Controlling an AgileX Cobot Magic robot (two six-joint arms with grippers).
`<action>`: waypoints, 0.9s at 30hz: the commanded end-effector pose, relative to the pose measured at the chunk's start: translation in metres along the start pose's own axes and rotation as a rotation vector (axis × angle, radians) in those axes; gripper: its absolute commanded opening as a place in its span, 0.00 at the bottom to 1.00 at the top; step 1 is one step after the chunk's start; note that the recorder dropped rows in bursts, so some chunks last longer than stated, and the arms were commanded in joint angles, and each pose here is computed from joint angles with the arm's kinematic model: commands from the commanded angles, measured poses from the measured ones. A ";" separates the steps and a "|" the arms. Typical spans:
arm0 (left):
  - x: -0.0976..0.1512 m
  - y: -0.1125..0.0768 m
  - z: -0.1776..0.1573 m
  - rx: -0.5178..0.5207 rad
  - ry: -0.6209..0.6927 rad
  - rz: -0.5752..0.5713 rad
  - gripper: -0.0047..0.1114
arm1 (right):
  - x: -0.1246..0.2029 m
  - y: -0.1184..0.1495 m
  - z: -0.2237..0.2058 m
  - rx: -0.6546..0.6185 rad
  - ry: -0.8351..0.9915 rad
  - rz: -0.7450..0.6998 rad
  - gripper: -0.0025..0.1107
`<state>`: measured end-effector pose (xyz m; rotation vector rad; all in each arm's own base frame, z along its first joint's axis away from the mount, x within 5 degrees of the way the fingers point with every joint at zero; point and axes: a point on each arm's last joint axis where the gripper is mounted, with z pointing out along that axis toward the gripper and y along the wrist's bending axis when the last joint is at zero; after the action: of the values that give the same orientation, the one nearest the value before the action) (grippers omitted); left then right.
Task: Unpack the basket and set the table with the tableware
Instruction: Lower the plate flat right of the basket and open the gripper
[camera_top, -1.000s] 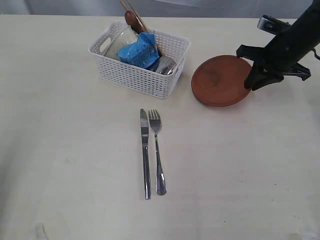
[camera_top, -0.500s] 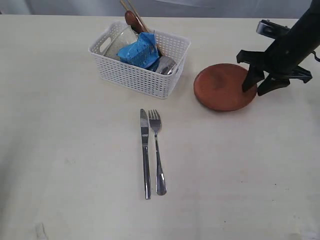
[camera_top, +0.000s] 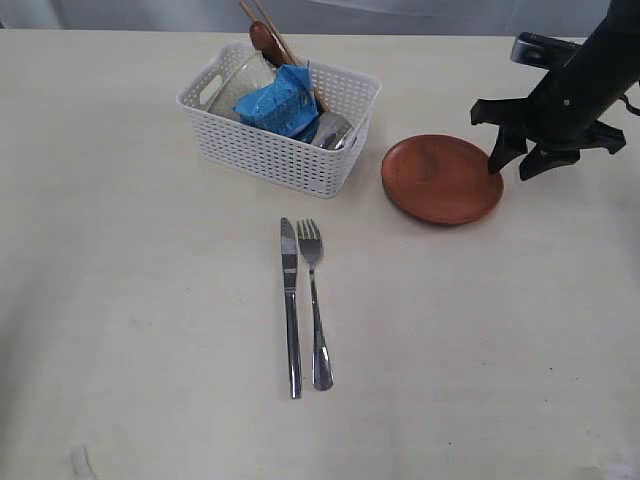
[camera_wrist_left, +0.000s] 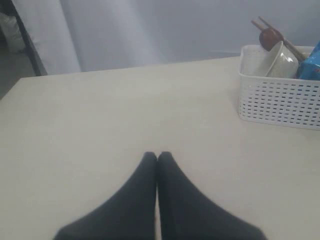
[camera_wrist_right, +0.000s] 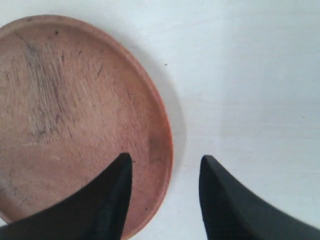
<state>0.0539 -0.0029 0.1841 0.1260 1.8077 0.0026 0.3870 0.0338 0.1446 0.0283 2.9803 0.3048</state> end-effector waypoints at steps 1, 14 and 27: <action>0.000 0.000 0.000 -0.004 -0.008 0.004 0.04 | 0.001 -0.001 0.015 0.003 0.031 0.011 0.39; 0.000 0.000 0.000 -0.004 -0.008 0.004 0.04 | 0.001 0.012 0.022 -0.092 0.037 -0.003 0.39; 0.000 0.000 0.000 -0.004 -0.008 0.004 0.04 | -0.013 0.022 -0.013 -0.118 -0.027 -0.067 0.40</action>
<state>0.0539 -0.0029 0.1841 0.1260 1.8077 0.0026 0.3939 0.0524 0.1402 -0.0252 2.9718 0.4743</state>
